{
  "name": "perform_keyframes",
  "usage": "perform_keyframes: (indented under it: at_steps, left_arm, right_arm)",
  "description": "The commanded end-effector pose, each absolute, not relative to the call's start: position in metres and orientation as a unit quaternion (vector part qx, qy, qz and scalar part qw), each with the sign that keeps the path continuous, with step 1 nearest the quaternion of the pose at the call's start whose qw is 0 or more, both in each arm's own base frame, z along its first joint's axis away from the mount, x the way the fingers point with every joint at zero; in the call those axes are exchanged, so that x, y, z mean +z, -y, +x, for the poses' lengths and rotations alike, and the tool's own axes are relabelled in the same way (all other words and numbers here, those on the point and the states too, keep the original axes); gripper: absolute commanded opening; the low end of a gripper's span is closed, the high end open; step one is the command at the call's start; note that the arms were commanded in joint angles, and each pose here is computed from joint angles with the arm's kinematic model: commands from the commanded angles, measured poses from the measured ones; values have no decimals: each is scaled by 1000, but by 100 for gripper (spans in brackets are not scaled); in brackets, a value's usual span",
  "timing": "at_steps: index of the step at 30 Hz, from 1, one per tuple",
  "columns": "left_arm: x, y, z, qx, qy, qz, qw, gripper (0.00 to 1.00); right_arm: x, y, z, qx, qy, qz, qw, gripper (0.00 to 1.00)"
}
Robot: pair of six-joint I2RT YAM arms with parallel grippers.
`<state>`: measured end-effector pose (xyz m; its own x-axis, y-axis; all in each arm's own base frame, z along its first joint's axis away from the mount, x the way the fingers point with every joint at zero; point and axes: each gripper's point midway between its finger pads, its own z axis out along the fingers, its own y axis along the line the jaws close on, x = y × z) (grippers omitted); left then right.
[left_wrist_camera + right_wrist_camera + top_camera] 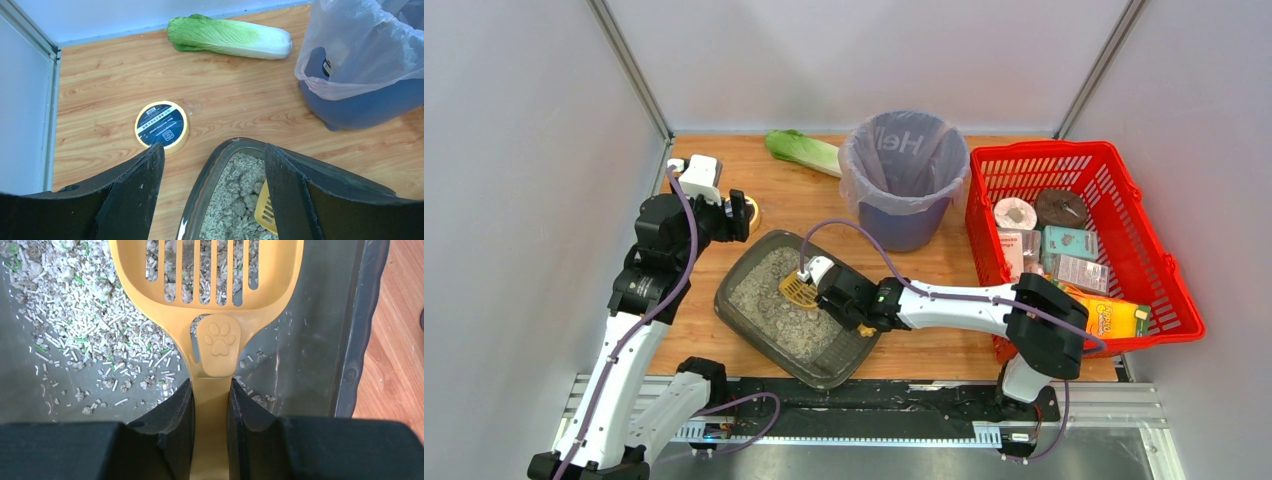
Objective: Clean the litter box
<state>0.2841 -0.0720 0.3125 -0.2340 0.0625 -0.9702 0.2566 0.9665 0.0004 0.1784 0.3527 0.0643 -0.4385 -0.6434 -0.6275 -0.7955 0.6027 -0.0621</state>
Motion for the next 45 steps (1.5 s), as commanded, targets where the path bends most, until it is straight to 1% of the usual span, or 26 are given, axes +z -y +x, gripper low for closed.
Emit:
perform_keyframes:
  at_steps: [1, 6, 8, 9, 10, 11, 12, 17, 21, 22, 25, 30, 33, 37, 41, 45]
  left_arm:
    - [317, 71, 287, -73, -773, 107, 621, 81]
    - [317, 71, 287, -73, -773, 107, 621, 81]
    - [317, 71, 287, -74, -773, 107, 621, 81]
    - [316, 72, 287, -74, -774, 107, 620, 81]
    - [315, 71, 287, -73, -776, 105, 618, 81]
    - [315, 71, 288, -73, -777, 103, 616, 81]
    - [313, 70, 290, -69, -781, 100, 613, 81]
    - [305, 65, 294, -56, -797, 88, 594, 85]
    - [302, 58, 295, -39, -801, 80, 592, 85]
    - [303, 58, 295, -38, -801, 79, 592, 85]
    - [304, 55, 294, -32, -798, 78, 596, 85]
    - [306, 55, 293, -32, -796, 78, 600, 85]
    - [307, 57, 292, -38, -795, 80, 600, 85]
    - [308, 57, 291, -39, -793, 80, 602, 85]
    - [309, 57, 290, -39, -792, 80, 604, 85]
    - [309, 56, 290, -37, -792, 79, 605, 85]
  right_arm:
    - [93, -357, 178, 131, -826, -444, 322, 6]
    - [113, -356, 171, 131, -822, -465, 300, 2]
    - [114, -346, 165, 117, -828, -476, 273, 2]
    - [123, -350, 165, 122, -827, -477, 272, 2]
    - [119, -341, 158, 108, -833, -485, 244, 2]
    - [128, -344, 158, 110, -832, -486, 243, 2]
    - [121, -335, 153, 94, -840, -488, 216, 2]
    - [117, -319, 147, 57, -856, -486, 168, 0]
    - [111, -311, 143, 28, -862, -489, 130, 0]
    - [118, -318, 146, 31, -863, -486, 137, 0]
    - [117, -325, 146, 24, -862, -491, 123, 0]
    - [112, -310, 143, -31, -861, -499, 93, 0]
    - [113, -308, 139, -45, -858, -505, 80, 0]
    - [113, -312, 136, -45, -856, -511, 68, 0]
    - [100, -322, 135, -38, -850, -523, 54, 1]
    - [90, -339, 145, -29, -846, -526, 80, 0]
